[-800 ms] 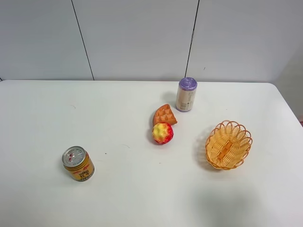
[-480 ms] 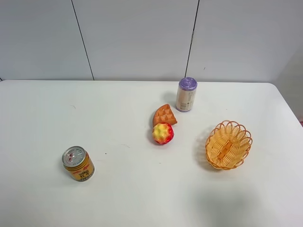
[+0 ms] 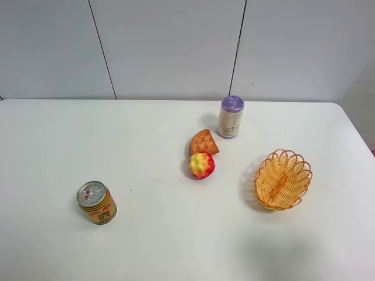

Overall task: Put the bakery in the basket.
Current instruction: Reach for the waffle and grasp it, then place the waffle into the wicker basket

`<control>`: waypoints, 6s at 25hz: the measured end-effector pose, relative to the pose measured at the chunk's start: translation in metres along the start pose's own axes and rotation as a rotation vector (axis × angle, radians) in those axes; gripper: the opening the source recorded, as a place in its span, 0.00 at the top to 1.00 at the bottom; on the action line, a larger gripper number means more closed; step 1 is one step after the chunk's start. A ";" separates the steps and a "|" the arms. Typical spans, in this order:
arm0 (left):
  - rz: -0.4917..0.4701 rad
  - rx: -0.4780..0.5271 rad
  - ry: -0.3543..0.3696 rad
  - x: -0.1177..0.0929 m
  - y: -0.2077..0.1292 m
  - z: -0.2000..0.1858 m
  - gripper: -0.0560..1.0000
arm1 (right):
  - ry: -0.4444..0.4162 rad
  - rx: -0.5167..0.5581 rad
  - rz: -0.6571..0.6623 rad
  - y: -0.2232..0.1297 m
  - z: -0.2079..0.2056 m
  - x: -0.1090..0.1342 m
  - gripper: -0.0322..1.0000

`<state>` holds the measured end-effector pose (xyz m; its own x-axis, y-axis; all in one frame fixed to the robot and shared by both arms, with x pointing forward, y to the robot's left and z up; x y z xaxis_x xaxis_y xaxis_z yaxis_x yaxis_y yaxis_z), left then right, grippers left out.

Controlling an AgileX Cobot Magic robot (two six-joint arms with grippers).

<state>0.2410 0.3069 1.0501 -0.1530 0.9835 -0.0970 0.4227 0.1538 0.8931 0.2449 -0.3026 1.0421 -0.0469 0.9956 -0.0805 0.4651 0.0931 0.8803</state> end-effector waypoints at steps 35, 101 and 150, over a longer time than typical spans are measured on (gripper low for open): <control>0.000 -0.001 0.000 0.000 0.000 0.000 0.01 | 0.341 0.548 0.161 0.137 0.299 0.139 0.04; 0.000 -0.001 0.000 0.000 0.000 0.000 0.01 | 0.351 0.638 0.020 0.119 0.387 0.221 0.33; 0.000 -0.001 0.000 0.000 0.000 0.000 0.01 | 0.222 0.563 -0.186 0.025 0.267 0.035 0.33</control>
<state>0.2410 0.3069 1.0502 -0.1528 0.9835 -0.0969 0.4221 0.1537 0.8934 0.4907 -0.2645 0.9368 -0.3256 0.9438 -0.0564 0.8227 0.3121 0.4752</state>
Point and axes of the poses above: a point on each arm's last joint axis where the gripper is mounted, z pointing out along that axis toward the gripper, x along the wrist's bending axis when the last joint is at zero, y = z × x, the point moved 1 cm from there along z, pointing out along that axis toward the gripper, and after that the axes turned 5 degrees about -z, right-handed, at the moved point
